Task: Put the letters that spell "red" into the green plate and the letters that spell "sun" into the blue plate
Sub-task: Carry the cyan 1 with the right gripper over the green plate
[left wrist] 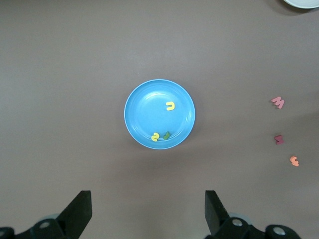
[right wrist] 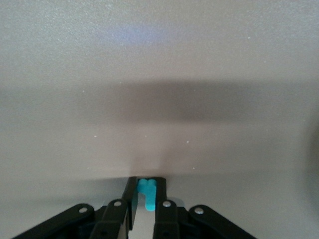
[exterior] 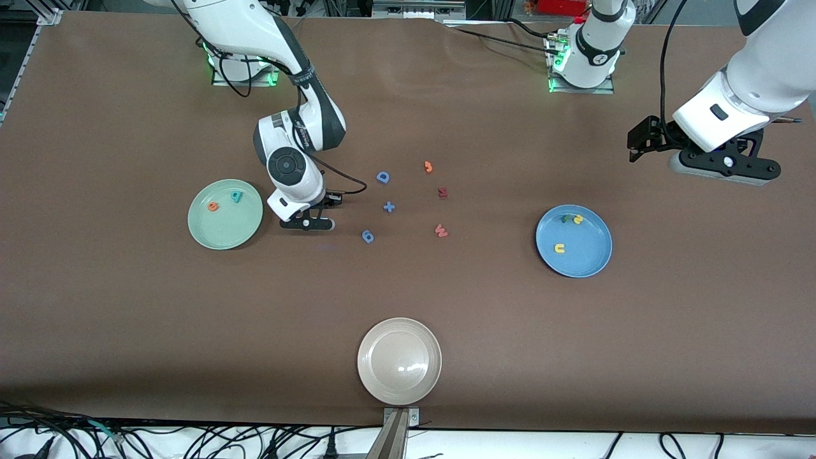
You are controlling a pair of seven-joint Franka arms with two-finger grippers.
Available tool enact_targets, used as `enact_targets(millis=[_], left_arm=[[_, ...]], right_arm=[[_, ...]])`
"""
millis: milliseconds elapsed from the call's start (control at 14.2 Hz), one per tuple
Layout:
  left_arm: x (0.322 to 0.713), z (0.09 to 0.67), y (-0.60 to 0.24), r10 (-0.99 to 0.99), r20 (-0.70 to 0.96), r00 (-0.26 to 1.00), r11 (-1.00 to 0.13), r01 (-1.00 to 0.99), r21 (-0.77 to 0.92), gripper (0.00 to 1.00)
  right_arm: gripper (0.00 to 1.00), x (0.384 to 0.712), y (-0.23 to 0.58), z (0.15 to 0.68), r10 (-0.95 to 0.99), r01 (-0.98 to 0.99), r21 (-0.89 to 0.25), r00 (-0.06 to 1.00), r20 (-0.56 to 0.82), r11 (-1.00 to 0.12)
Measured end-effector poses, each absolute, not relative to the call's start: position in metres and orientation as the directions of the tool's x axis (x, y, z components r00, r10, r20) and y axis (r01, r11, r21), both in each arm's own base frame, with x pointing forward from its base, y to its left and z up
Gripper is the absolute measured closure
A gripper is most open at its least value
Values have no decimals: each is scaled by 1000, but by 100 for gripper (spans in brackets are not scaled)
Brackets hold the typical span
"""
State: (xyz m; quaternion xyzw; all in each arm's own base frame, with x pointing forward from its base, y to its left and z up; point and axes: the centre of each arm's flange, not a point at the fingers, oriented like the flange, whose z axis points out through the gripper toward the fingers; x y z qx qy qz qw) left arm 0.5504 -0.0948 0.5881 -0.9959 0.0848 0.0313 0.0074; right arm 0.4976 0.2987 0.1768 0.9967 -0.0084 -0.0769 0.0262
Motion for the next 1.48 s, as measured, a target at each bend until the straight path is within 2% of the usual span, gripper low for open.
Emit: enact_targets(millis=[423, 776, 988, 1270, 1482], left_arm=[[550, 588, -95, -168, -63, 984, -986, -169, -9, 0], [550, 588, -95, -168, -64, 984, -986, -169, -9, 0], [550, 588, -95, -168, -65, 984, -986, -169, -9, 0], [550, 588, -95, -169, -67, 983, -985, -170, -9, 0], [550, 588, -95, -169, -68, 983, -985, -170, -9, 0]], right_arm=[[82, 507, 291, 195, -38, -29, 57, 985, -168, -998], [82, 545, 237, 287, -68, -52, 66, 959, -275, -997], [82, 567, 182, 331, -69, -56, 51, 954, -293, -997], [82, 588, 97, 340, -29, -19, 42, 962, -273, -999], [82, 594, 68, 308, -51, -35, 66, 962, -268, -997]])
